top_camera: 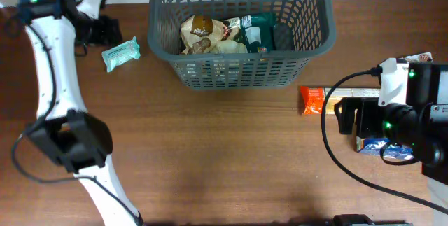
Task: Pack container
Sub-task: 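Move the left gripper to the mint-green toilet tissue pack and grasp it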
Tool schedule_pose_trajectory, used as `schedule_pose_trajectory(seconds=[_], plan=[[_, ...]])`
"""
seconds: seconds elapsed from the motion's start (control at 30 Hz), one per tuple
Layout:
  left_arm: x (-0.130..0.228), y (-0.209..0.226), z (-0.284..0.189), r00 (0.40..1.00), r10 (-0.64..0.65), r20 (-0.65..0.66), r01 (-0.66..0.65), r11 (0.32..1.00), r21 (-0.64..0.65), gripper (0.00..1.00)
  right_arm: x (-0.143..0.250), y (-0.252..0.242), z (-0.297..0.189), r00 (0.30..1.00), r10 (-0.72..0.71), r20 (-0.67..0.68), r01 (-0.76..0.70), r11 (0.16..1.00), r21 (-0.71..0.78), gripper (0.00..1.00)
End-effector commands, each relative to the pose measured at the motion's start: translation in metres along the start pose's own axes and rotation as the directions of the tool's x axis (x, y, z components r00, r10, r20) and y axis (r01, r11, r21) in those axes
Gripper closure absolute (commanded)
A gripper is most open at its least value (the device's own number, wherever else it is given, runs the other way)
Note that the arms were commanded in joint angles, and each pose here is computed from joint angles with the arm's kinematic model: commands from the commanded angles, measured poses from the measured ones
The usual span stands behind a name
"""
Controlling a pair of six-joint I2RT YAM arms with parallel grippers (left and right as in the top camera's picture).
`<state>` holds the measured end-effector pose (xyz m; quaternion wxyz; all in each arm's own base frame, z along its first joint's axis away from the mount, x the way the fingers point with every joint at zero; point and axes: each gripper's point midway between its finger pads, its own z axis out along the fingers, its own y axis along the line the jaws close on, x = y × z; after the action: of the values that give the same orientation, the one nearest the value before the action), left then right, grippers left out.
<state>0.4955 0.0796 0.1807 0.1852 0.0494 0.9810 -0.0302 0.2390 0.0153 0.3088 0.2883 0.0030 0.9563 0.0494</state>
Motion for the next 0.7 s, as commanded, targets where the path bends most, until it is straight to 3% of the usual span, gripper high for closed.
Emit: schedule_pose_trajectory(seconds=[0.0, 0.33, 0.5, 0.67], plan=[[0.005, 0.014, 0.013, 0.975, 0.217, -0.046, -0.219, 0.975, -0.043, 0.26, -0.002, 0.001, -0.004, 1.000, 0.004, 0.011, -0.004, 1.000, -0.002, 0.01], [-0.029, 0.037, 0.035, 0.850, 0.527, -0.005, -0.521, 0.839, -0.159, 0.24, 0.001, 0.003, -0.004, 1.000, 0.005, -0.002, -0.005, 1.000, -0.009, 0.01], [-0.023, 0.042, 0.061, 0.803, 0.593, -0.051, -0.594, 0.793, -0.134, 0.18, 0.011, 0.002, -0.004, 0.999, 0.008, -0.040, -0.009, 1.000, -0.007, 0.01], [-0.014, 0.046, 0.093, 0.764, 0.639, -0.090, -0.645, 0.758, -0.096, 0.19, 0.011, 0.002, -0.004, 0.999, 0.009, -0.043, -0.009, 1.000, -0.007, 0.01]])
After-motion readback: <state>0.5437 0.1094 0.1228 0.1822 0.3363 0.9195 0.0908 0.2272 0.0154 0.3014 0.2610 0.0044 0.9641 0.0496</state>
